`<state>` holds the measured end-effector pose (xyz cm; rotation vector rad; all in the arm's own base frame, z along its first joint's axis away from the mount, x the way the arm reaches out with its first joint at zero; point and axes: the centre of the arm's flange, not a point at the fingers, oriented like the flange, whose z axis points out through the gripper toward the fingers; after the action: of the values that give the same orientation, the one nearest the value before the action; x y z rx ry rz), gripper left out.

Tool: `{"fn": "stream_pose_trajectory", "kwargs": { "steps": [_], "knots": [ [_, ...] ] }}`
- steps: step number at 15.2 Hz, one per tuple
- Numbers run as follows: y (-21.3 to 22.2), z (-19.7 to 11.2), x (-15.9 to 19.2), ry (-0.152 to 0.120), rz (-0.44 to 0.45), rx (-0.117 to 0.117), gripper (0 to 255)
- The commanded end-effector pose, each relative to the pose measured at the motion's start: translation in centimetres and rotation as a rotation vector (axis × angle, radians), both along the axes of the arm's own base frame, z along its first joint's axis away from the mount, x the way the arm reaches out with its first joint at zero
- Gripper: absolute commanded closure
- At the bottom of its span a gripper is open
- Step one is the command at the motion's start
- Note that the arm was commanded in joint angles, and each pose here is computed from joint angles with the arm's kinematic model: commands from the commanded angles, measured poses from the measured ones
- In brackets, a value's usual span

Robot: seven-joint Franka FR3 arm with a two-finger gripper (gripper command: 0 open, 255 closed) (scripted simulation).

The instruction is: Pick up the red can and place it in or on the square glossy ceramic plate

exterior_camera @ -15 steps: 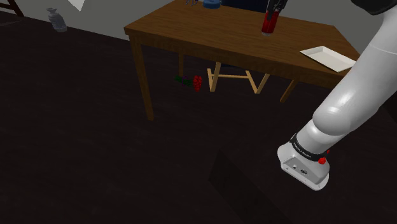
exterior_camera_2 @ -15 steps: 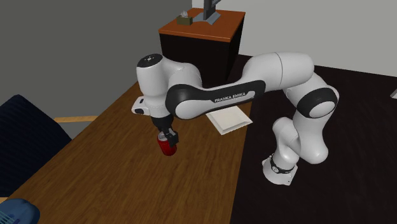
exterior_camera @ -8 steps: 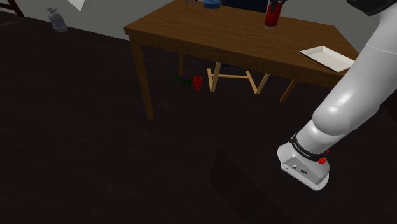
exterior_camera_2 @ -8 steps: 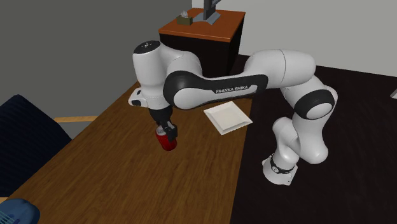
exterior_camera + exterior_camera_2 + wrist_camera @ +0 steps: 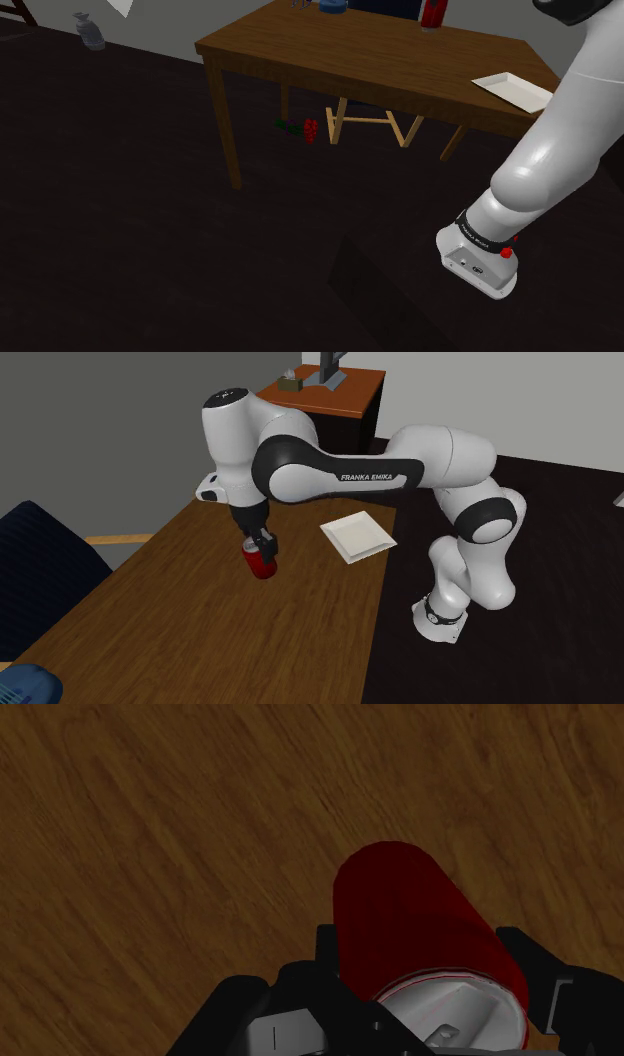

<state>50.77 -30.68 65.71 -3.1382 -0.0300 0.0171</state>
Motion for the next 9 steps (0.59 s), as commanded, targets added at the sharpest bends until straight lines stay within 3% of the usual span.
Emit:
{"fn": "stream_pose_trajectory", "kwargs": {
  "steps": [1, 2, 9],
  "knots": [
    [0.0, 1.2, 0.1, 0.000, 0.000, 0.000, 255],
    [0.0, 1.3, 0.1, 0.000, 0.000, 0.000, 255],
    [0.2, 2.0, -9.1, 0.000, 0.000, 0.000, 255]
  ]
}}
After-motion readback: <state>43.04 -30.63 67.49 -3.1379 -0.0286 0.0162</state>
